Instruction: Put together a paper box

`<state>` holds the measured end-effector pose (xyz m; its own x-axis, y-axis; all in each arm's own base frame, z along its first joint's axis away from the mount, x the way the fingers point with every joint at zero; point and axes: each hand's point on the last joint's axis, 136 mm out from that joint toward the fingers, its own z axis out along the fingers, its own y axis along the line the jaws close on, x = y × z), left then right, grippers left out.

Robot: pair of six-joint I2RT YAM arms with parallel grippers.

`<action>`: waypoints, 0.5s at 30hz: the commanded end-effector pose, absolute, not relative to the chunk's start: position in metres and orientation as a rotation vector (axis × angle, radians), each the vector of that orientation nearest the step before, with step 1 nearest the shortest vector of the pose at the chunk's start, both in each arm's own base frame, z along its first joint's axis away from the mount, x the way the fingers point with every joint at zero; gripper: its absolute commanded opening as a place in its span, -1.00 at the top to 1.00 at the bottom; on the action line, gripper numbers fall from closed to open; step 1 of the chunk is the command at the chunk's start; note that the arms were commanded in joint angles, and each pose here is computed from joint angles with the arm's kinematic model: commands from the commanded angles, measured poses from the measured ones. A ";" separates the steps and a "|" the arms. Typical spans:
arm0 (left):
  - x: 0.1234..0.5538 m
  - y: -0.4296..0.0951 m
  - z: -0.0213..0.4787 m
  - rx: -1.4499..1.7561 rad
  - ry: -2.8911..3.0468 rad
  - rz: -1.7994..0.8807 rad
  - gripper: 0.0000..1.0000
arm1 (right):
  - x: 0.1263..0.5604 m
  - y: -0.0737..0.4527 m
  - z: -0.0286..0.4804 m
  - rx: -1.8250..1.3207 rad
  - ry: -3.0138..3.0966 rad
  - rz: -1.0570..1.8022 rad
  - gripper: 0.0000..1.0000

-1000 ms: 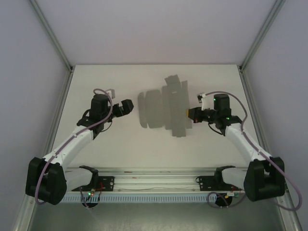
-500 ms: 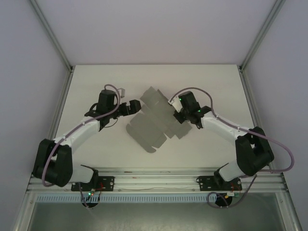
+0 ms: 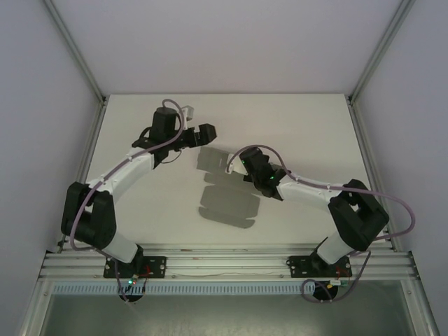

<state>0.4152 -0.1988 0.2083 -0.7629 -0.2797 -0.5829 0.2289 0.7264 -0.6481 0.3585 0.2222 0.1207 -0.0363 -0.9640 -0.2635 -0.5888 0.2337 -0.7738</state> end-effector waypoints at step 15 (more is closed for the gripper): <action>0.394 -0.244 0.155 0.132 2.441 -1.077 -0.32 | 0.363 0.231 0.145 -1.351 1.681 -0.594 1.00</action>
